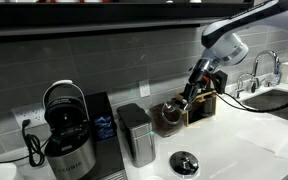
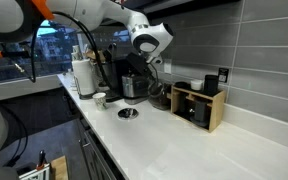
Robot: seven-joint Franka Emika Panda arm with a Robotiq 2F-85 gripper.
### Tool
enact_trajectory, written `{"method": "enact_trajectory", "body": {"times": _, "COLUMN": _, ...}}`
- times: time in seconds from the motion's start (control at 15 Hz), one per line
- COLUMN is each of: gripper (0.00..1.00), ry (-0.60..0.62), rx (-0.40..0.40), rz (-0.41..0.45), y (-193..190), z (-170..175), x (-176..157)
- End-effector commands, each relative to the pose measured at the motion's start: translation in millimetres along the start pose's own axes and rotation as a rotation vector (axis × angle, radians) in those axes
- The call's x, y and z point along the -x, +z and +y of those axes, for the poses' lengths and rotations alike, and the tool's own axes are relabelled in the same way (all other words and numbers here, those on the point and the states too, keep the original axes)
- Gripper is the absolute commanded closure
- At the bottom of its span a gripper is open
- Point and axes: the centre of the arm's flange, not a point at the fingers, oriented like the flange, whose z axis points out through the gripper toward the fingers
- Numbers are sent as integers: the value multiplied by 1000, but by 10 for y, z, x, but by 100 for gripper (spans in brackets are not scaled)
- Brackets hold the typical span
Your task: Use the spoon to put some contents of the jar in the cup
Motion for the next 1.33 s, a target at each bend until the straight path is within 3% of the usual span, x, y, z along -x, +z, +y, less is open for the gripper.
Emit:
{"method": "enact_trajectory", "body": {"times": 0.0, "gripper": 96, "ry": -25, "rx": -21, "rz": -26, "y": 77, "z": -92, "x": 6}}
{"method": "enact_trajectory", "body": {"times": 0.2, "gripper": 96, "ry": -55, "rx": -39, "rz": -59, "y": 221, "z": -240, "x": 20}}
{"method": "enact_trajectory", "body": {"times": 0.87, "gripper": 99, "ry": -57, "rx": -39, "rz": -58, "y": 215, "z": -220, "x": 36}}
{"method": "enact_trajectory", "body": {"times": 1.27, "gripper": 99, "ry": -199, "rx": -69, "rz": -114, "y": 598, "z": -589, "x": 184}}
